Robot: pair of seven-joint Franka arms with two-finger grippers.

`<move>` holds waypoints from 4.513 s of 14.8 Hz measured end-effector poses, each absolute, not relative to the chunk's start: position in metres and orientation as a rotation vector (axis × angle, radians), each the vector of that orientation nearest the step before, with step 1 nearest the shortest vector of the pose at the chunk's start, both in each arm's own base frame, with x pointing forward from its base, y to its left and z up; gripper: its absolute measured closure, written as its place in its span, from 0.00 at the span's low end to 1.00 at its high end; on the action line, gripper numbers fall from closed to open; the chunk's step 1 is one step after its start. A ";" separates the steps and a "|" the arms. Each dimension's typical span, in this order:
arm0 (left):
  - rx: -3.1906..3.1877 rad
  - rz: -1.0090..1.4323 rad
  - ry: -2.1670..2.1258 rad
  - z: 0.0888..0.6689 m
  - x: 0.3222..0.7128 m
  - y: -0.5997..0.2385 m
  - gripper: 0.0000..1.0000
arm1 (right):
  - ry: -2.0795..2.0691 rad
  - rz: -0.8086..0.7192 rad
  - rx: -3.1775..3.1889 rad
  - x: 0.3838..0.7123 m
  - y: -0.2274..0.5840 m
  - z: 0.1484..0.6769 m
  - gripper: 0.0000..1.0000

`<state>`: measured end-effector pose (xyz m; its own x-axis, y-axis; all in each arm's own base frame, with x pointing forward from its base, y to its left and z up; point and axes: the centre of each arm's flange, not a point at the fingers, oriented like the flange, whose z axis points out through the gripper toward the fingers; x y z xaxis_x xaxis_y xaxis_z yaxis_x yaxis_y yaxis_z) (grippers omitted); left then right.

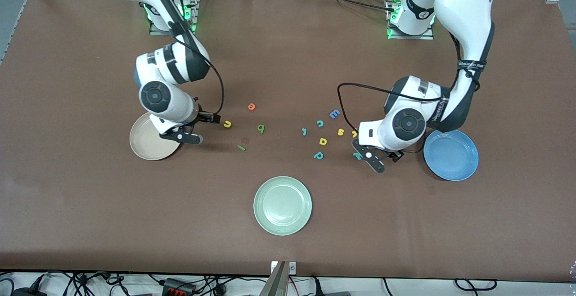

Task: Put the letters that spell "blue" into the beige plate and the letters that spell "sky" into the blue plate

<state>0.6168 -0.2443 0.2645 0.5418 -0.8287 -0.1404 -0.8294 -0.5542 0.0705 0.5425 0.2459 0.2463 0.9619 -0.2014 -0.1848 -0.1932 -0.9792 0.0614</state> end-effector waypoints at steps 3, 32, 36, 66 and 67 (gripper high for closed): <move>-2.551 0.164 1.834 0.242 0.615 -0.269 0.00 | -0.411 -0.219 3.069 0.529 0.276 0.209 0.00; -2.092 0.138 2.316 0.174 0.610 -0.278 0.61 | -0.618 -0.103 3.072 0.526 0.293 0.182 0.74; -2.090 0.135 2.316 0.174 0.611 -0.278 0.75 | -0.605 -0.046 3.102 0.554 0.258 0.223 0.74; -2.781 0.509 1.547 0.262 0.652 -0.062 0.00 | 0.944 -0.056 3.054 0.609 0.271 0.248 0.00; -2.804 0.511 1.501 0.265 0.650 -0.076 0.00 | 1.056 -0.031 3.018 0.607 0.281 0.235 0.00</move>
<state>0.6499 -0.0757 0.2645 0.5159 -0.8226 -0.2389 -0.7975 -0.5631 0.2168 0.6073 0.2807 0.2349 0.7818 0.6235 0.0001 0.6224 -0.7804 -0.0593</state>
